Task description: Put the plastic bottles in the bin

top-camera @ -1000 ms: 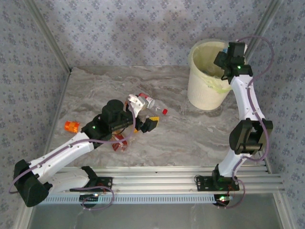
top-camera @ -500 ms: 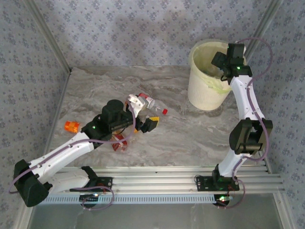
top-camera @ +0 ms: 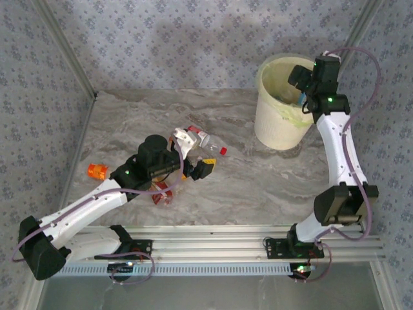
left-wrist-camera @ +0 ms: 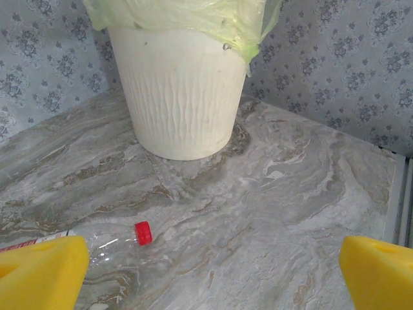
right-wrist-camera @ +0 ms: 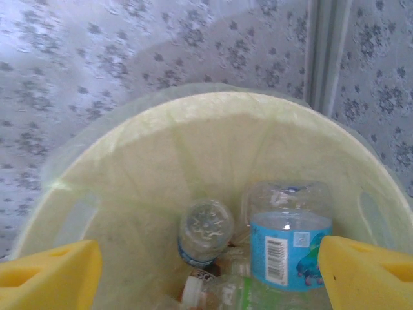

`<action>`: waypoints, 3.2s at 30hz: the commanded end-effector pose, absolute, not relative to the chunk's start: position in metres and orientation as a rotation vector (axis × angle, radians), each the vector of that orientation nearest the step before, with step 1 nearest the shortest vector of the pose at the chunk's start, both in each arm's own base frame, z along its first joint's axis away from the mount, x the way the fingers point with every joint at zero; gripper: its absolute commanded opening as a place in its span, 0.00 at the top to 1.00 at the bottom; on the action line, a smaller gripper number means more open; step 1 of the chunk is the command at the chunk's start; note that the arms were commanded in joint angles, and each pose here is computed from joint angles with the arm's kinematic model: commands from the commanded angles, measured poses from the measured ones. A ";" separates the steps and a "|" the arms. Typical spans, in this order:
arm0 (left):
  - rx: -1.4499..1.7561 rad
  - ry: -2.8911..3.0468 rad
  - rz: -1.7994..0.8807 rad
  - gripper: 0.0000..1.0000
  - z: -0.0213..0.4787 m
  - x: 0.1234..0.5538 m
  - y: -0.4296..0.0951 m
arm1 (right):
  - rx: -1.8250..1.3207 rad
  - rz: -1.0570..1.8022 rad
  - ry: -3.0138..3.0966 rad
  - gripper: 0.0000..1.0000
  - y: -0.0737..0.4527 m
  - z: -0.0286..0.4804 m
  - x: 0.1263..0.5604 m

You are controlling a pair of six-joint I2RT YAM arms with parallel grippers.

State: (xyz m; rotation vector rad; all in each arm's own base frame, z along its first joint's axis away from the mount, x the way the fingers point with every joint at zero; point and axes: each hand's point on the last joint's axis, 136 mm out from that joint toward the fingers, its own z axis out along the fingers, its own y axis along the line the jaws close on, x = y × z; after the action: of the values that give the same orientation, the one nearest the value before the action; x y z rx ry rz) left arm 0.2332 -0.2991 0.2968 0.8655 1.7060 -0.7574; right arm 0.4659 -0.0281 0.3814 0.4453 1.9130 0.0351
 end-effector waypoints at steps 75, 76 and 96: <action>0.788 1.693 -0.446 0.00 0.294 0.246 -0.256 | -0.924 0.205 2.582 0.12 0.318 0.067 0.456; 0.790 1.693 -0.446 0.00 0.294 0.246 -0.257 | -0.932 0.206 2.587 0.12 0.320 0.063 0.454; 0.820 1.708 -0.410 0.00 0.281 0.253 -0.258 | -0.962 0.133 2.624 0.16 0.333 0.035 0.454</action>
State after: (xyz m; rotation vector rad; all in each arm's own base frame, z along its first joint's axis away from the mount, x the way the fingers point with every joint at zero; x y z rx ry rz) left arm 0.2474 -0.2577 0.2766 0.8300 1.7345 -0.4241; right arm 0.4585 0.3320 0.0429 -0.9386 2.5975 0.1682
